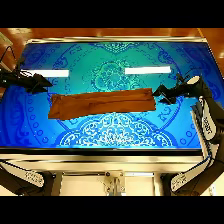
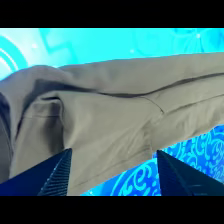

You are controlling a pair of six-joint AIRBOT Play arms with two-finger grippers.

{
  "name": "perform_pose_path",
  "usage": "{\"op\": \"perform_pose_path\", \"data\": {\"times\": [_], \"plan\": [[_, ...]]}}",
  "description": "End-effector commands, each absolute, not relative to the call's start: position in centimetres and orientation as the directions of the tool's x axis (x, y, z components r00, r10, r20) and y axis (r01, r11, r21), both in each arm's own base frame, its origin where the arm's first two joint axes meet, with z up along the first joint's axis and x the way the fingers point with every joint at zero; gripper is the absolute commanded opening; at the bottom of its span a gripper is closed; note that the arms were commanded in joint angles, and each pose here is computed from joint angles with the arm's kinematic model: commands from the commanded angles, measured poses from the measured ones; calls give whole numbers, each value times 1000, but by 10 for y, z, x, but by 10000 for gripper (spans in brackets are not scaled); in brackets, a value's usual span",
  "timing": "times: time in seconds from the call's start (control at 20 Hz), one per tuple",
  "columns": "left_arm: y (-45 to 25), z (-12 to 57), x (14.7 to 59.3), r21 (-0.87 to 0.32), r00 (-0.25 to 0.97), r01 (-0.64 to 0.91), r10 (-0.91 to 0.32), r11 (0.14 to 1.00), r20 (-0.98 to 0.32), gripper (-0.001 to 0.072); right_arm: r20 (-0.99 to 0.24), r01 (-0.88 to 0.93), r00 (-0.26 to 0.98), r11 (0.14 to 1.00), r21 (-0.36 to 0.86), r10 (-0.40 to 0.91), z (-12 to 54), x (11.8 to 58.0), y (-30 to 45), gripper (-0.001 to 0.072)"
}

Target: Fold the shirts.

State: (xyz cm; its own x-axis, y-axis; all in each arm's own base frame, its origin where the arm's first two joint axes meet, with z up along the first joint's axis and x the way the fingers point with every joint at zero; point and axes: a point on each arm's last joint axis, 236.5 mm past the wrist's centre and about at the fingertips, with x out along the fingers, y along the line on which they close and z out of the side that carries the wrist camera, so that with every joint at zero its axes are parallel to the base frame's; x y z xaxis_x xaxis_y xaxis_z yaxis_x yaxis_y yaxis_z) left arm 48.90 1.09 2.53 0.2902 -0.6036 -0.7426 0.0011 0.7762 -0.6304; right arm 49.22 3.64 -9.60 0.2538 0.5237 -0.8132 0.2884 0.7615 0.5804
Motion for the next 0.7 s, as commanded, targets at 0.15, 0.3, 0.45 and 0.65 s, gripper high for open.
{"op": "perform_pose_path", "data": {"times": [0.15,0.3,0.45,0.65], "plan": [[3,42,483,-653,283,27,-632,757,-722,595,-748,311,249,681,663,615,-111,499,69,568],[-6,48,485,-676,287,38,-656,736,-698,595,-764,310,251,698,645,595,-114,500,71,476],[-14,49,486,-679,282,51,-663,732,-694,593,-774,307,262,710,633,576,-117,504,76,77],[-28,48,485,-680,262,71,-671,730,-693,141,-749,232,260,714,661,609,-84,499,84,67]]}}
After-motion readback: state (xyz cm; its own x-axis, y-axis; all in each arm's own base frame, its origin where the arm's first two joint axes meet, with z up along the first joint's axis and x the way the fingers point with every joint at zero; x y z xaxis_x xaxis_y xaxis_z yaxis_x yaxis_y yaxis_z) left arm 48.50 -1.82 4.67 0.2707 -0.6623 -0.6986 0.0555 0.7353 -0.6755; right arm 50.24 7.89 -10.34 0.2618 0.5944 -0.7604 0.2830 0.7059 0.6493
